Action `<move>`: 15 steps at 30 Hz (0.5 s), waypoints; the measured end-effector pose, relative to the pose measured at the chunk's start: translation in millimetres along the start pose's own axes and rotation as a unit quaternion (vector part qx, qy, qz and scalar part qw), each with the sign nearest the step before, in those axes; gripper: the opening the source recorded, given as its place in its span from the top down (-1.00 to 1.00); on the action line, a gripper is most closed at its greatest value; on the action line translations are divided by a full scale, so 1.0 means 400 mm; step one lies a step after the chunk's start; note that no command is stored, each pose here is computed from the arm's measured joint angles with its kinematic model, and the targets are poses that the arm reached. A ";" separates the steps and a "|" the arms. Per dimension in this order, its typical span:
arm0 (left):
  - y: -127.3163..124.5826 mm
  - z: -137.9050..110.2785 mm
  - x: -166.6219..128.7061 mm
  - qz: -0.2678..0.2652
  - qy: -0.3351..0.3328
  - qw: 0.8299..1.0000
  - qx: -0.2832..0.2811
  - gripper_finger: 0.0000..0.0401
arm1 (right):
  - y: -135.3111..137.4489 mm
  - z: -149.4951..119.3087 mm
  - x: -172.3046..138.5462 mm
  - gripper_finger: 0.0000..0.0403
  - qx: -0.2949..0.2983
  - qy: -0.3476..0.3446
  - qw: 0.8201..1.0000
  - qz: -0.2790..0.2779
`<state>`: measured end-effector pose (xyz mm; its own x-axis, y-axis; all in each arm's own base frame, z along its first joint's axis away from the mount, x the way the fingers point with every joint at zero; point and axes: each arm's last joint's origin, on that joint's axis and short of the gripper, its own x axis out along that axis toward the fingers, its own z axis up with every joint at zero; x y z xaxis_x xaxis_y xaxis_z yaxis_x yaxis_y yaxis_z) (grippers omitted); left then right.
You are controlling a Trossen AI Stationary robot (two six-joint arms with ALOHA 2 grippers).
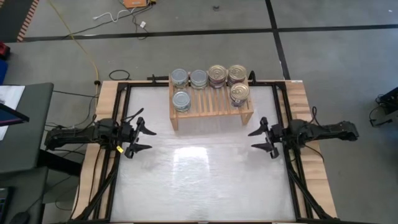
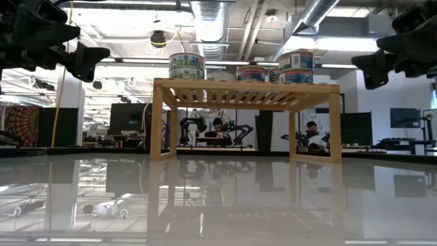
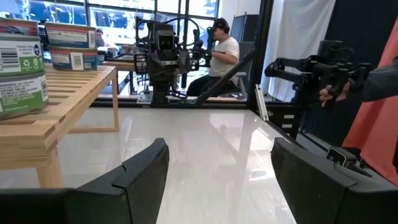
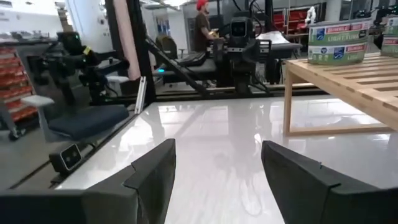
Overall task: Stack canned seafood by type on shelf
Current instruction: Return to Home Position
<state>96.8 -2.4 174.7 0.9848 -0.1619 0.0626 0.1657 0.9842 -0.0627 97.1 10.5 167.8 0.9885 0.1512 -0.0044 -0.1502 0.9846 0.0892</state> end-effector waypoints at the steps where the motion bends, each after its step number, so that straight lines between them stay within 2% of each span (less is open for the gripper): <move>1: 0.000 0.000 0.000 0.000 0.000 1.000 0.000 -0.35 | 0.000 0.001 -0.001 -0.32 0.002 -0.001 1.000 -0.002; 8: 0.000 -0.001 0.001 0.002 0.003 1.000 -0.001 -0.35 | -0.005 0.000 -0.002 -0.32 -0.007 0.013 0.999 -0.035; 10: 0.001 -0.001 0.001 0.002 0.002 1.000 0.000 -0.35 | -0.006 0.003 -0.007 -0.32 -0.006 0.047 0.998 -0.041; 13: 0.001 -0.001 0.001 0.002 0.003 1.000 -0.001 -0.35 | -0.007 -0.006 -0.030 -0.32 0.018 0.145 0.988 -0.055; 15: 0.001 -0.001 0.001 0.003 0.002 1.000 0.000 -0.35 | -0.007 -0.002 -0.037 -0.32 0.037 0.163 0.984 -0.062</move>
<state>97.2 -2.3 174.3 0.9859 -0.1570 0.0578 0.1605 0.9850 -0.0637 82.8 5.6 167.0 0.9389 0.0615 -0.3385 -0.0145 0.9901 0.1399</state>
